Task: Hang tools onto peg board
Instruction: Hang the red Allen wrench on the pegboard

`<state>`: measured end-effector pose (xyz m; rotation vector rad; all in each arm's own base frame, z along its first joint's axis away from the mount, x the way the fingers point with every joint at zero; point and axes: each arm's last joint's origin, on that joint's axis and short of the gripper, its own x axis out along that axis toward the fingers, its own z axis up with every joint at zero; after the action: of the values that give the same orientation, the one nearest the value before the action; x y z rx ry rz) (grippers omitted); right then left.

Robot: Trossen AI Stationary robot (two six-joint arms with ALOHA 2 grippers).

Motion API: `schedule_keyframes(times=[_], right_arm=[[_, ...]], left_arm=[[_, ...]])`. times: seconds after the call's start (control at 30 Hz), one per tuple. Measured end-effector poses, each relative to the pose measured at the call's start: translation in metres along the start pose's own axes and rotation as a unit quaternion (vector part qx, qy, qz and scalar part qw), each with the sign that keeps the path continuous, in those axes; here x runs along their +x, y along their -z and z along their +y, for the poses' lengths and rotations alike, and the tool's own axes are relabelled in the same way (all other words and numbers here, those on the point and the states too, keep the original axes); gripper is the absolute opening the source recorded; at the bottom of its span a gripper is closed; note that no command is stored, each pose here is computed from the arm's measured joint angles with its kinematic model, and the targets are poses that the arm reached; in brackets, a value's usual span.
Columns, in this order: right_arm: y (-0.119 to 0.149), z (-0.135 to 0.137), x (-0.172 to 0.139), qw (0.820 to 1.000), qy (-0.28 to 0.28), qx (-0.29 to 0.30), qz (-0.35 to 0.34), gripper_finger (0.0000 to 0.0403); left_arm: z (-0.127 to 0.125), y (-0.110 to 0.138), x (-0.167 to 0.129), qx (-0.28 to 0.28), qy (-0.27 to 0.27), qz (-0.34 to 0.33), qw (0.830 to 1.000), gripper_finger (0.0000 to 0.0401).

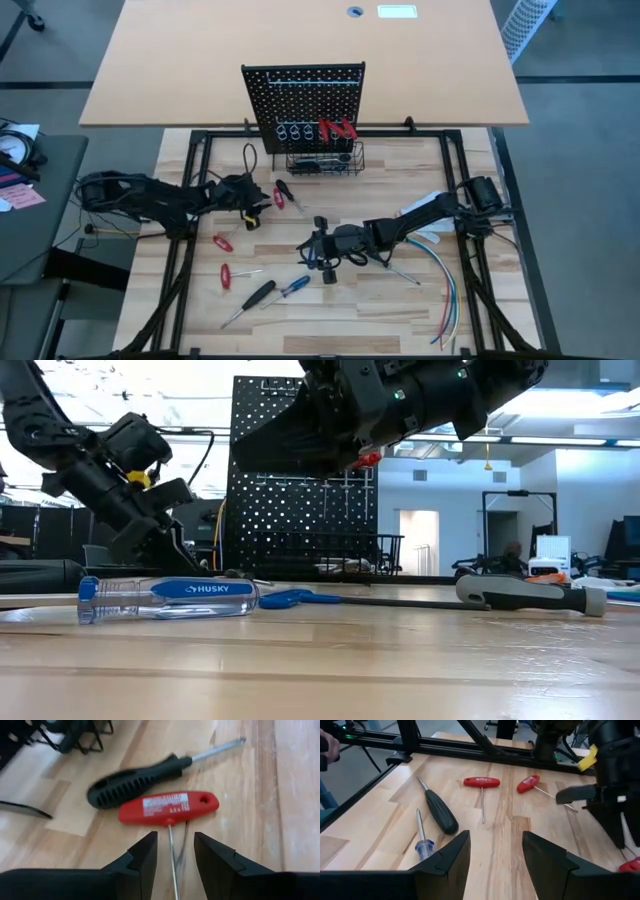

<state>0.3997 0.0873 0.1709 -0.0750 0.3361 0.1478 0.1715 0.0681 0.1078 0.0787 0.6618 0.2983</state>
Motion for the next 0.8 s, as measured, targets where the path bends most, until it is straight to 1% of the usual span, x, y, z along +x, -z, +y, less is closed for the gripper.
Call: schedule_keyframes(times=[0.17,0.23,0.3,0.43,0.47,0.53,0.63,0.7,0.8], right_arm=[[0.000,0.000,0.000,1.000,0.000,-0.001,0.000,0.0184],[0.000,0.000,0.000,1.000,0.000,-0.001,0.001,0.0184],[0.001,0.000,0.000,1.000,0.000,-0.001,0.005,0.0184],[0.001,0.003,-0.001,1.000,-0.002,-0.002,0.008,0.0184],[-0.002,0.003,-0.003,1.000,0.001,-0.003,0.010,0.0184],[-0.009,0.004,-0.009,1.000,0.010,-0.008,0.012,0.0184],[-0.015,0.005,-0.022,0.999,0.041,-0.017,0.015,0.0184],[-0.009,0.006,-0.028,0.998,0.056,-0.023,0.013,0.0184],[0.008,0.001,-0.035,0.997,0.071,-0.018,0.001,0.0184]], left_arm=[[-0.001,0.004,0.014,-0.001,0.000,0.020,1.000,0.0120],[-0.001,0.004,0.019,-0.002,0.002,0.028,1.000,0.0112],[-0.001,0.003,0.023,-0.006,0.005,0.033,0.999,0.0091],[-0.001,0.004,0.025,-0.007,0.015,0.043,0.999,0.0020],[-0.001,0.004,0.025,-0.008,0.017,0.044,0.999,0.0011],[-0.001,0.003,0.023,-0.013,0.019,0.044,0.999,0.0008],[-0.001,0.000,0.016,-0.021,0.034,0.040,0.998,0.0003],[-0.002,-0.003,0.009,-0.026,0.052,0.031,0.998,0.0003],[-0.004,-0.011,-0.003,-0.027,0.104,0.003,0.994,0.0002]])
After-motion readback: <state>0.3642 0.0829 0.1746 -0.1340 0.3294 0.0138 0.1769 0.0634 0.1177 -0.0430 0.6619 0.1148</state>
